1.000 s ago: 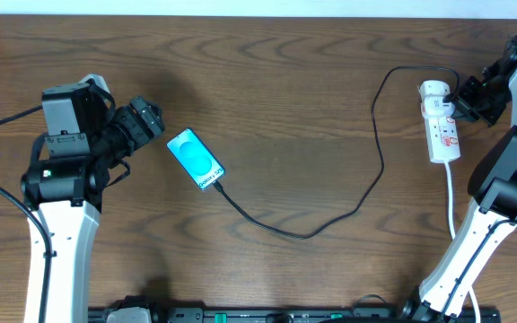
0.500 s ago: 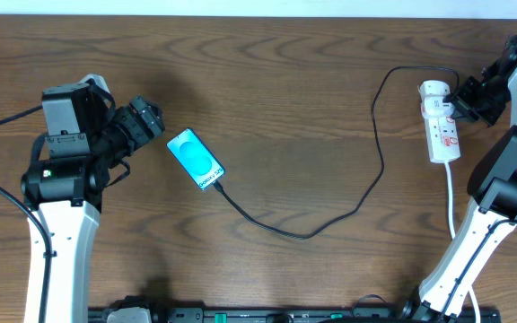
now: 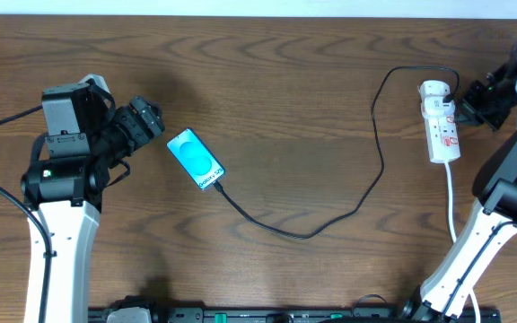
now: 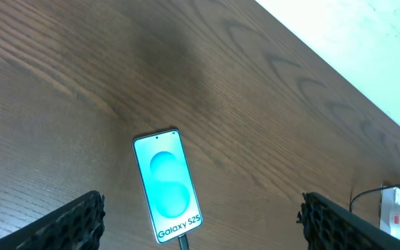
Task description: Plug charger to phone and switch on socket
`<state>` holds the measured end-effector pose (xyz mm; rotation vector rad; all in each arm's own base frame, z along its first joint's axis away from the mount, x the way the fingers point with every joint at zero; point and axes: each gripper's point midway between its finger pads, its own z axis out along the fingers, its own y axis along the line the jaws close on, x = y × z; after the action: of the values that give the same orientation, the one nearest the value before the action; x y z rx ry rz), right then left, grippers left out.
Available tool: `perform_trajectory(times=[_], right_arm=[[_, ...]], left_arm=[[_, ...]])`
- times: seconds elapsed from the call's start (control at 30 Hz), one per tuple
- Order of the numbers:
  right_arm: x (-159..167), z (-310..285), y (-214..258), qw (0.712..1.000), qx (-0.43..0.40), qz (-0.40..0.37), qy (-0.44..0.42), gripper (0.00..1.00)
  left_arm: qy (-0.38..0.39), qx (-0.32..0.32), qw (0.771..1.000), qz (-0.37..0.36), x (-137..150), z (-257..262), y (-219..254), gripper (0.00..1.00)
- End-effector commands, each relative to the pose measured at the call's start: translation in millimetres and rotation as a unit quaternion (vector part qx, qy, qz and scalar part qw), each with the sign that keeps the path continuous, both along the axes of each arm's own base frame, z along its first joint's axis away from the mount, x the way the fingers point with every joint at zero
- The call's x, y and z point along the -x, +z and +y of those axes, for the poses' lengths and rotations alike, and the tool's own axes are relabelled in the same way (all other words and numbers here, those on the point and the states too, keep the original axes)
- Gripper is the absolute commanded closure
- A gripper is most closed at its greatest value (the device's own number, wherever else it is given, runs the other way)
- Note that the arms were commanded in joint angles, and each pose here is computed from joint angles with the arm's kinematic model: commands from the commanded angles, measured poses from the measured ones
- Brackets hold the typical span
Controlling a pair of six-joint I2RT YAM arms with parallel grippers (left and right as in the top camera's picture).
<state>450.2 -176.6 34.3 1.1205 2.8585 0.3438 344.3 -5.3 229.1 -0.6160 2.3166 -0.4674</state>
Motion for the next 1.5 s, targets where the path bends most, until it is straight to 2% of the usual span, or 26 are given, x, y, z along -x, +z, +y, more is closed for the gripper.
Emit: perform_trajectory(times=[0.0, 0.17, 0.53, 1.47], right_arm=[[7, -15, 13, 1.0, 0.001, -0.013, -0.005, 0.99], [12, -15, 15, 1.0, -0.023, -0.017, 0.001, 0.99], [1, 19, 30, 0.99, -0.118, -0.07, 0.036, 0.99], [1, 20, 5, 0.989, -0.124, -0.063, 0.055, 0.99]], left_arm=[[0.004, -0.008, 1.0, 0.001, -1, 4, -1, 0.09], [0.004, -0.008, 1.0, 0.001, -1, 4, -1, 0.09], [0.004, -0.008, 1.0, 0.001, -1, 4, -1, 0.09], [0.004, -0.008, 1.0, 0.001, -1, 4, -1, 0.09]])
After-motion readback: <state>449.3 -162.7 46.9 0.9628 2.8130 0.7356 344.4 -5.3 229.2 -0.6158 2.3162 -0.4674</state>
